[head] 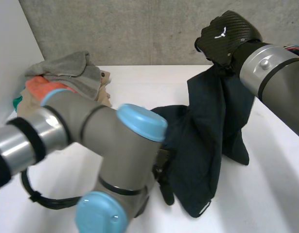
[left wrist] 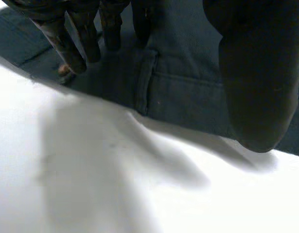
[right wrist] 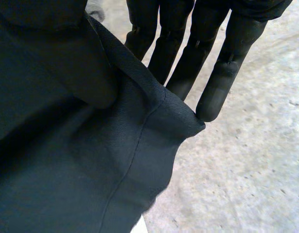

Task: Fold the laundry.

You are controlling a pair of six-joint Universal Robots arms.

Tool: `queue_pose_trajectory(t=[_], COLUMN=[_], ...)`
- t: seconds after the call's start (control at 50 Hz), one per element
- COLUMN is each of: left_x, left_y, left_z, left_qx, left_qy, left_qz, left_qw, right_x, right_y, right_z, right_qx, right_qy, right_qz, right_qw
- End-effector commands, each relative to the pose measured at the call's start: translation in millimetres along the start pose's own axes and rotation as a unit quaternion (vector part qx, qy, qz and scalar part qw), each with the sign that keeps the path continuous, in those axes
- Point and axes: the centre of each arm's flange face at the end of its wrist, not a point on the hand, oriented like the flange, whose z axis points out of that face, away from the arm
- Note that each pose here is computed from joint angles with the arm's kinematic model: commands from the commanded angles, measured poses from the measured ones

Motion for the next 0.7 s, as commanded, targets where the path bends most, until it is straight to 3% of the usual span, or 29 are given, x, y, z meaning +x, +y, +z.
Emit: queue_pose_trajectory(t=[0.02,0.14,0.24,0.38,0.48,0.58,0.64,0.7], left_x=[33,42,54,69,66,37,-10,-62], left_y=[9,2,0,4,-5,-44,-90,-142], left_z=[9,20,20,23,25,17,4,-20], left_qx=[0.013,0.045,0.047,0.040,0.065,0.114,0.164,0.234], left_qy=[0.006,-0.004,0.033,0.093,0.087,0.042,-0.006,-0.053], left_qz=[0.019,0.015,0.010,-0.060,-0.100,-0.133,-0.155,-0.144], left_qw=[1.000,0.999,0.998,0.993,0.989,0.984,0.974,0.960], right_x=[3,3,1,-2,6,20,30,42], right_y=[-8,-11,-17,-25,-26,-17,-2,15], right_z=[-14,-24,-31,-36,-36,-32,-26,-20], right_qx=[-0.012,-0.023,-0.016,-0.003,0.000,-0.009,-0.025,-0.039], right_qy=[0.018,0.016,0.015,0.020,0.042,0.067,0.083,0.096], right_qz=[0.029,0.048,0.071,0.088,0.101,0.123,0.133,0.140], right_qw=[0.999,0.998,0.997,0.996,0.994,0.990,0.987,0.985])
